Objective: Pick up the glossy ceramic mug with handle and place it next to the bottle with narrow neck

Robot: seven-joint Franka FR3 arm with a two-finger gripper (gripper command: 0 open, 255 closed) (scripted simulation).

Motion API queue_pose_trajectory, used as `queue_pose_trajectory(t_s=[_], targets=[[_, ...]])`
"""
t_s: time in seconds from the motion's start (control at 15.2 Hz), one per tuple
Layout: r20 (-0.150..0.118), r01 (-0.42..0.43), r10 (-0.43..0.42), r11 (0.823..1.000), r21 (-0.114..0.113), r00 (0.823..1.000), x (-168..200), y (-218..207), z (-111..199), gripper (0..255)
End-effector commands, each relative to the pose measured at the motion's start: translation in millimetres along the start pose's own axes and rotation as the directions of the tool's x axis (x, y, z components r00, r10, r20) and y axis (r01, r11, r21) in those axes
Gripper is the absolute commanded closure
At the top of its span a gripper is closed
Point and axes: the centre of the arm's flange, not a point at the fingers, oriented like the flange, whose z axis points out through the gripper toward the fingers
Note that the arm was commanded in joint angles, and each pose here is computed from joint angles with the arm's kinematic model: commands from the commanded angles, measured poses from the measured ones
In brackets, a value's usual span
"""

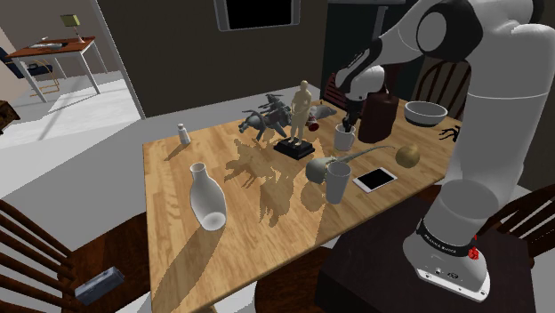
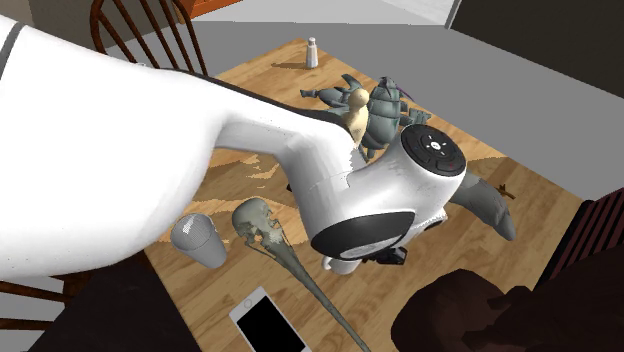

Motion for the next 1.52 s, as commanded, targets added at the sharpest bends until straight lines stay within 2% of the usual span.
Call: queue_pose_trajectory(t_s=[0.0, 1.45], targets=[[0.000, 0.000, 0.000, 1.000, 0.000, 1.000, 0, -1, -11, 255], [0.000, 0.000, 0.000, 1.000, 0.000, 1.000, 0, -8, -127, 255]])
